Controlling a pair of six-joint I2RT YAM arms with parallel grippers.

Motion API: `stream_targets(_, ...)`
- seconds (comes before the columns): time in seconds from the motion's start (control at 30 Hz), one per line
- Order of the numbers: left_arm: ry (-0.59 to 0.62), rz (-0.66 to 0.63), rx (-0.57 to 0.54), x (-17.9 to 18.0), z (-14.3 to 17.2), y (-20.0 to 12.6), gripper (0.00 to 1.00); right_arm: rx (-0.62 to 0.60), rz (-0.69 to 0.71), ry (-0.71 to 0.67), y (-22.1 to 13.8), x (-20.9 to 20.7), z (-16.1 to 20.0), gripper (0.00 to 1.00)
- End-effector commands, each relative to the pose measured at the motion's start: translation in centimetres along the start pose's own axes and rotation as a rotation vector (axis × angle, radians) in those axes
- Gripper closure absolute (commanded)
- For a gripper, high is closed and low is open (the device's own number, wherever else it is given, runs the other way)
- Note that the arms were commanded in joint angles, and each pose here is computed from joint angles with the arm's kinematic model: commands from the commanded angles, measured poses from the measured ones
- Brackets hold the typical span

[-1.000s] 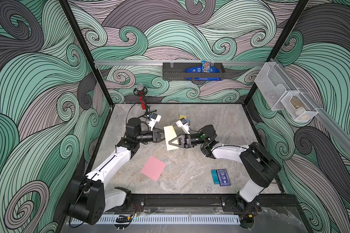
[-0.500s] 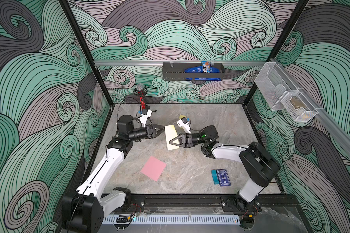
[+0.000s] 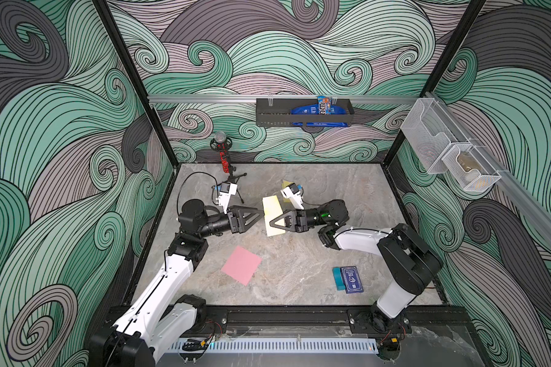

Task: Fold the square paper along the opposite sides
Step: Fold the paper.

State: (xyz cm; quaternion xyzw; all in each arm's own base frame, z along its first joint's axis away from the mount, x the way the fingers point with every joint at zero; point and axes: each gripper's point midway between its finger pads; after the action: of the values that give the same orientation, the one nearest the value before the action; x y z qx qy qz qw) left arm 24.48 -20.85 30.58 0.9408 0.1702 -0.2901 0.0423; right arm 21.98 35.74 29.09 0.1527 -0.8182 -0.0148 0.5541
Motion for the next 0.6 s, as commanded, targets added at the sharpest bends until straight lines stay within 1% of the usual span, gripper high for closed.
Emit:
stream_targets(0.0, 0.064, 0.077, -0.029, -2.1, -1.4, 0.8, 0.1, 0.021, -0.028, -0.029, 0.2, 1.0, 0.5, 1.0)
stream_targets(0.13, 0.057, 0.097, -0.014, -2.4, -1.4, 1.6, 0.34, 0.023, -0.023, -0.022, 0.4, 0.7, 0.6, 1.0)
stream_targets(0.37, 0.059, 0.101, -0.02, -2.7, -1.8, 1.8, 0.67, 0.026, 0.006, -0.018, 0.8, 0.0, 0.6, 0.99)
stream_targets(0.47, 0.057, 0.103, -0.022, -2.7, -1.9, 1.8, 0.79, 0.026, 0.02, -0.016, 0.9, -0.4, 0.6, 0.97)
stream_targets(0.53, 0.06, 0.103, -0.023, -2.7, -2.0, 1.9, 0.89, 0.027, 0.023, -0.015, 1.0, -0.5, 0.6, 0.96)
stream_targets(0.57, 0.06, 0.1, -0.022, -2.6, -1.9, 1.9, 0.92, 0.027, 0.023, -0.015, 1.1, -0.5, 0.6, 0.95)
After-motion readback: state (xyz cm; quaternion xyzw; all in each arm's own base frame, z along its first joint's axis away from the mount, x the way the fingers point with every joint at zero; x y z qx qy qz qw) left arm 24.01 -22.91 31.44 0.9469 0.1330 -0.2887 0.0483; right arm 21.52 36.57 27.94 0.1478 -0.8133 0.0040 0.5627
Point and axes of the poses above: each gripper's point midway between its finger pads, its own y axis out along the fingers, its own x axis along the line the jaws close on, z = x × y, and after that the axes turned 13 degrees about y, right-handed
